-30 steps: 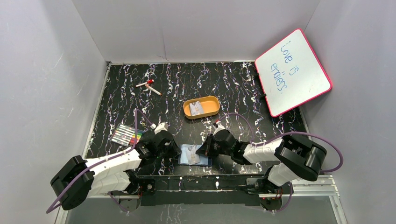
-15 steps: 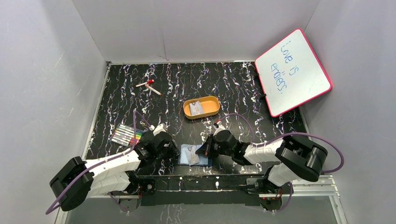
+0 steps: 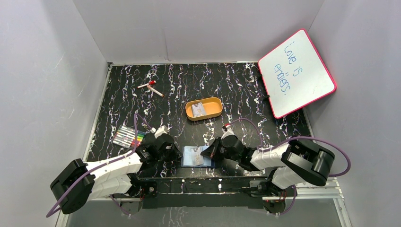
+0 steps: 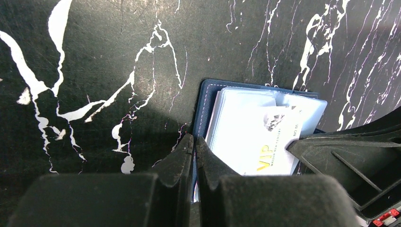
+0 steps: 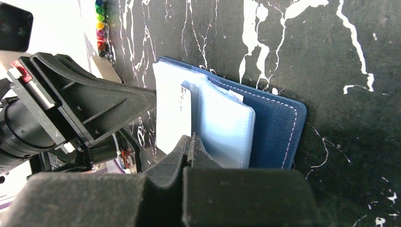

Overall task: Put the credit cards into the card holder
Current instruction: Insert the credit card into the card holder.

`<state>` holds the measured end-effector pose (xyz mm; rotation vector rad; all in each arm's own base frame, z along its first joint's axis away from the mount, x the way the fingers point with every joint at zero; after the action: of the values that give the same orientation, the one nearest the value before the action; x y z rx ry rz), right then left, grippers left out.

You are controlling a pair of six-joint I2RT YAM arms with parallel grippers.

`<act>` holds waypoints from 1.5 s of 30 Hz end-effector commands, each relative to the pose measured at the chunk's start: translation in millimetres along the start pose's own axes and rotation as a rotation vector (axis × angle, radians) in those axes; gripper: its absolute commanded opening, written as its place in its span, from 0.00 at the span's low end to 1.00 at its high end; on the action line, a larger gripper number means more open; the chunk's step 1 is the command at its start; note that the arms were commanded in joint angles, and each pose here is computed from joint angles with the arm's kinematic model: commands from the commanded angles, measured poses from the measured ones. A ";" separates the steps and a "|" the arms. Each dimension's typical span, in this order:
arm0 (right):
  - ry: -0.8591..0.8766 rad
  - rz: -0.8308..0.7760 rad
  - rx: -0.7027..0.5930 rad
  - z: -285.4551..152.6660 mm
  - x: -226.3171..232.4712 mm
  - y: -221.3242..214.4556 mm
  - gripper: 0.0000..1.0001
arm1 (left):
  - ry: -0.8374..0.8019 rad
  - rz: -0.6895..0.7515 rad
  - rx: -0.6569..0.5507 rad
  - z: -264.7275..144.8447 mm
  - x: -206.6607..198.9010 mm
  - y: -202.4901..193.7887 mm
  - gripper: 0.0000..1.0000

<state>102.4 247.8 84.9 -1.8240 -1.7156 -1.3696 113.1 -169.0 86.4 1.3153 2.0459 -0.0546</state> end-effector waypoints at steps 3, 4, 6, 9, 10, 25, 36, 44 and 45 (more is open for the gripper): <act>0.009 0.035 -0.078 -2.2 -0.3 4.4 0.00 | 0.015 -0.016 0.008 -1.0 6.7 -3.0 0.02; 0.010 0.036 -0.084 -2.6 -0.2 4.8 0.00 | 0.013 -0.017 0.007 -1.2 6.4 -2.9 0.02; 0.008 0.037 -0.094 -3.1 -0.4 5.7 0.00 | 0.012 -0.020 0.008 -1.5 6.6 -3.1 0.01; 0.007 0.035 -0.097 -3.5 -0.4 5.2 0.00 | 0.010 -0.026 0.010 -1.6 6.8 -3.5 0.01; 0.004 0.037 -0.099 -3.3 -0.9 5.4 0.00 | 0.010 -0.027 0.011 -1.4 7.0 -3.7 0.01; 0.059 0.013 -0.034 5.1 4.5 -2.9 0.00 | 0.005 -0.036 0.025 0.7 5.9 -5.4 0.00; 0.095 -0.012 0.013 11.8 11.2 -6.0 0.00 | 0.005 -0.045 0.024 0.4 7.8 -5.9 0.00; 0.070 -0.003 -0.040 8.0 15.1 -0.6 0.00 | 0.006 -0.071 0.022 0.1 10.7 -7.1 0.00; 0.066 0.009 -0.048 7.8 14.6 -0.7 0.00 | 0.008 -0.076 0.023 0.2 11.1 -7.5 0.00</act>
<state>100.8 257.3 83.7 -1.7869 -1.6680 -1.4136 110.5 -168.9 84.4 1.2516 2.0677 -0.0994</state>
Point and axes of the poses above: each gripper's point midway between its finger pads, its own z axis out along the fingers, its own x axis along the line the jaws close on, y = z × x, the point moved 9 cm from there along -z, back along the fingers, and after that the axes turned 6 degrees about -z, right-handed, at the moved point
